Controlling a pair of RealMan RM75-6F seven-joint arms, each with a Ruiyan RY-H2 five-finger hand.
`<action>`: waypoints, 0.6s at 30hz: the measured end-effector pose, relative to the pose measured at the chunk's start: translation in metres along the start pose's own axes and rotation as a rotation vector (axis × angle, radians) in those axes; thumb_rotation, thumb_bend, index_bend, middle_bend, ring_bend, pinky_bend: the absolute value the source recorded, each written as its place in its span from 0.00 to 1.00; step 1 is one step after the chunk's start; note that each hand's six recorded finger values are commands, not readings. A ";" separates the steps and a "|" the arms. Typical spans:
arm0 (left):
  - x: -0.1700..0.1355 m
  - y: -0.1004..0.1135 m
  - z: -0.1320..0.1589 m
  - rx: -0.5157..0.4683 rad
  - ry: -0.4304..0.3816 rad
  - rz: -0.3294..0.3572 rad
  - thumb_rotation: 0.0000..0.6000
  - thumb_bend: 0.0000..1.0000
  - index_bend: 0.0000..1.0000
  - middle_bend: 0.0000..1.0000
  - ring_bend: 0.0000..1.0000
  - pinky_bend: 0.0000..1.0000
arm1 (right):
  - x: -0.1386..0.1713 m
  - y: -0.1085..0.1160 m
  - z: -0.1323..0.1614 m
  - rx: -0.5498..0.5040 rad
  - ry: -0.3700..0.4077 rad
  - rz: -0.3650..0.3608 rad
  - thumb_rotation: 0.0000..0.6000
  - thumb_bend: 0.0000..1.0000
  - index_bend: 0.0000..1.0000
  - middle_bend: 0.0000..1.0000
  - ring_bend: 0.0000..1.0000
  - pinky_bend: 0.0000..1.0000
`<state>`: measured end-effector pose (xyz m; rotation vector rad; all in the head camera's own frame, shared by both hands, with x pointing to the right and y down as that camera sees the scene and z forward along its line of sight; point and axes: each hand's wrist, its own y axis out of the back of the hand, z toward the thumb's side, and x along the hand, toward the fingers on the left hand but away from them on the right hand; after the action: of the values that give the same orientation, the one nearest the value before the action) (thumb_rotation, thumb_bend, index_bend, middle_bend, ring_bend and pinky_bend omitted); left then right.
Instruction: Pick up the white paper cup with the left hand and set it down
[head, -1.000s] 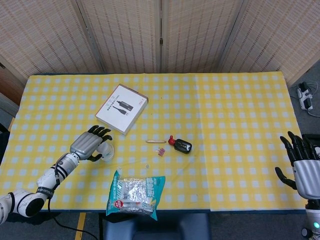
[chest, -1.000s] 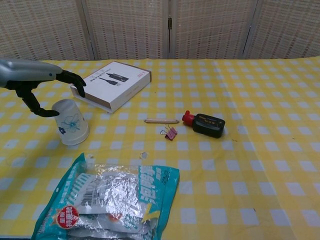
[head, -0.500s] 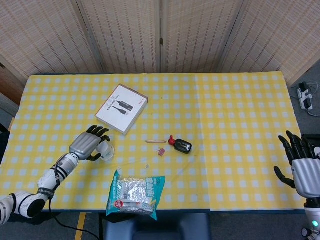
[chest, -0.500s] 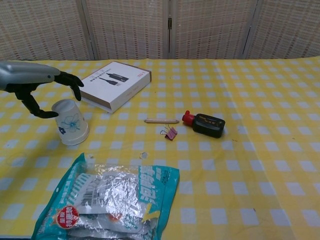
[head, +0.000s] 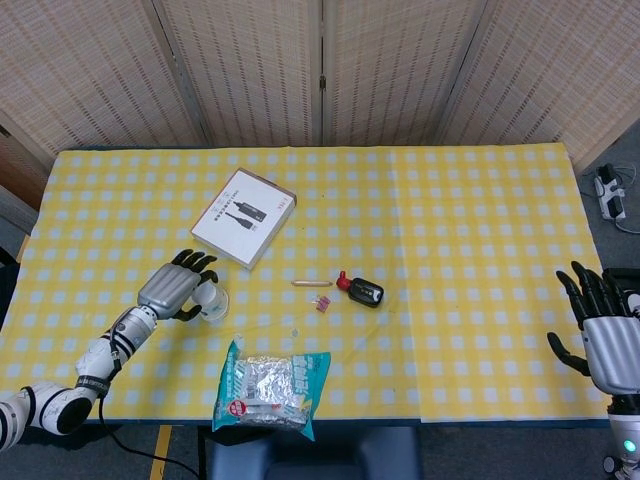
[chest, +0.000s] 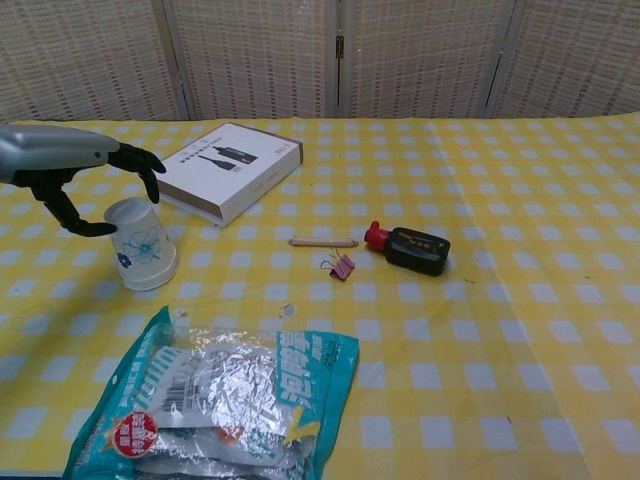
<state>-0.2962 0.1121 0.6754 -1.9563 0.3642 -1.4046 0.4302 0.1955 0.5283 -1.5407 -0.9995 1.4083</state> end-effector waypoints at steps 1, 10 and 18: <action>0.000 0.000 0.000 0.000 0.001 0.001 1.00 0.41 0.33 0.10 0.03 0.01 | 0.000 0.000 0.000 0.000 0.000 0.000 1.00 0.34 0.00 0.00 0.04 0.00; 0.001 -0.001 -0.004 0.002 0.009 0.015 1.00 0.41 0.40 0.11 0.05 0.02 | 0.000 0.000 0.001 -0.001 -0.002 0.001 1.00 0.34 0.00 0.00 0.04 0.00; -0.003 0.007 -0.005 -0.008 0.008 0.048 1.00 0.41 0.42 0.13 0.07 0.02 | 0.000 0.002 0.002 0.000 0.002 -0.005 1.00 0.34 0.00 0.00 0.04 0.00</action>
<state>-0.3010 0.1066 0.6692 -1.9358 0.4182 -1.3833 0.4278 0.1948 0.5258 -1.5382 -1.0017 1.4024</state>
